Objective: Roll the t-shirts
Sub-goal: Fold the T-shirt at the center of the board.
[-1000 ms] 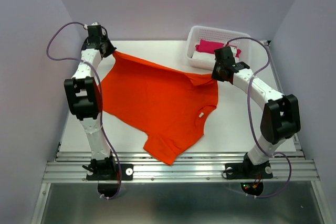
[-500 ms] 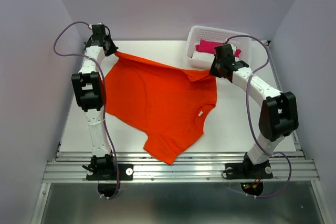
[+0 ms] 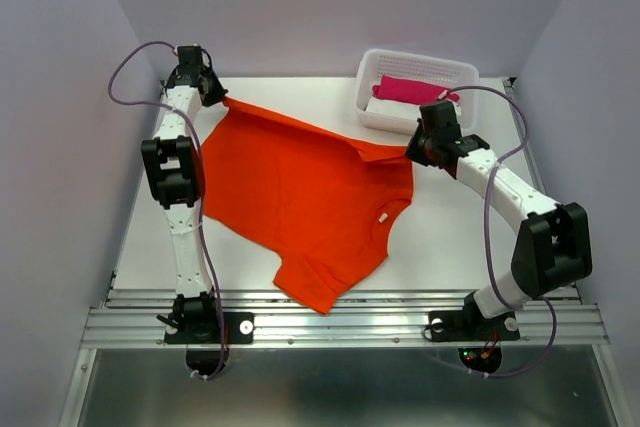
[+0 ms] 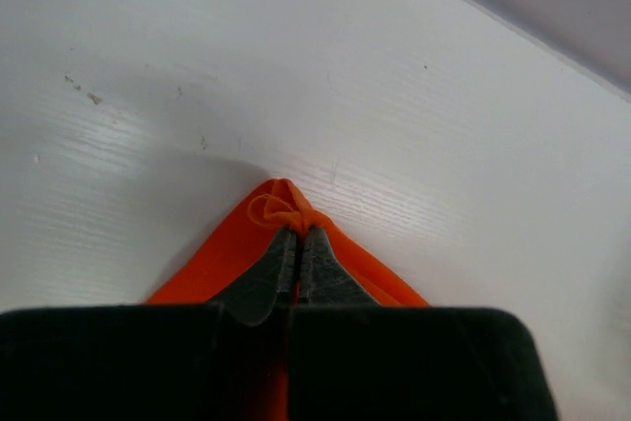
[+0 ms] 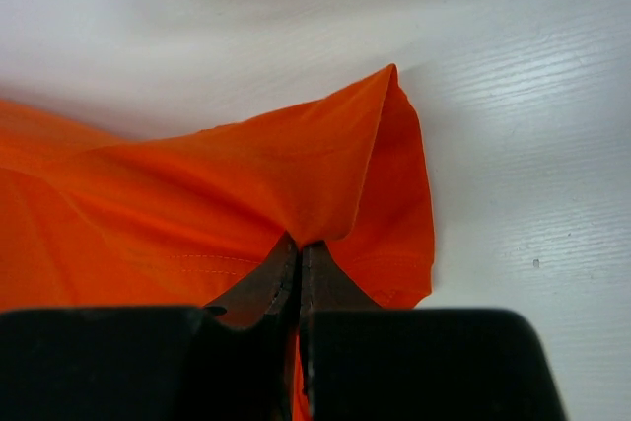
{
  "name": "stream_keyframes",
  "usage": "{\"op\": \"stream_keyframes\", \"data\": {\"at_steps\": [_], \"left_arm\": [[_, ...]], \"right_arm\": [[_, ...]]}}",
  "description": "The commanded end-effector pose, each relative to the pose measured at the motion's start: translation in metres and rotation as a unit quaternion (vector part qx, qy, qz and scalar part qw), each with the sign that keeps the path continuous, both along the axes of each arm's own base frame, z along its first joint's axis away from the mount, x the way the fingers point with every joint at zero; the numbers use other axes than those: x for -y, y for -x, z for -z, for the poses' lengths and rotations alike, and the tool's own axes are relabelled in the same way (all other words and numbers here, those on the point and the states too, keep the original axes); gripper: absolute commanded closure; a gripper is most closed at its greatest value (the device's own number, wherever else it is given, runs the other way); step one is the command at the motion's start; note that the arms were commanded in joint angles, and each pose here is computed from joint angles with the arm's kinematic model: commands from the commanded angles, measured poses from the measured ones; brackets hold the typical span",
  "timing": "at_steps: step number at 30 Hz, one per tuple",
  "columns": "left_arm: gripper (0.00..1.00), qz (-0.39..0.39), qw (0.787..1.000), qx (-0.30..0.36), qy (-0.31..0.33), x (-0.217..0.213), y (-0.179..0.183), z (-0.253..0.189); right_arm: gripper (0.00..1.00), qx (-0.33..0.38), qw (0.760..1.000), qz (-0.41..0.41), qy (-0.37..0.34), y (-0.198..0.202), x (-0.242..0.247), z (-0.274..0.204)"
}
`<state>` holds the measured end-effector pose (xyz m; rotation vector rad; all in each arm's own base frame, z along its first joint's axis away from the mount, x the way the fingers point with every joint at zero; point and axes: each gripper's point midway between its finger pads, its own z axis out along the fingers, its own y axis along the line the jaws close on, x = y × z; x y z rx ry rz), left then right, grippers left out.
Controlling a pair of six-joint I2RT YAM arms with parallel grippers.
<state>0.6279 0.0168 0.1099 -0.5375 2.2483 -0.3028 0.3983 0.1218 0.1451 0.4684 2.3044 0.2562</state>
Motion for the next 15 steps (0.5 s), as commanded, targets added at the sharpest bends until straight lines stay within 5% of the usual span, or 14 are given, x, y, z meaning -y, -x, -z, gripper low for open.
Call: {"op": "stream_keyframes", "data": {"at_steps": [1, 15], "left_arm": [[1.00, 0.008, 0.998, 0.061, -0.007, 0.005, -0.021, -0.046], [1.00, 0.010, 0.996, 0.086, 0.009, 0.027, -0.040, -0.045]], "right_arm": [[0.99, 0.027, 0.998, 0.048, 0.017, -0.001, 0.021, -0.020], [0.99, 0.020, 0.998, 0.060, 0.022, -0.013, 0.020, -0.014]]}}
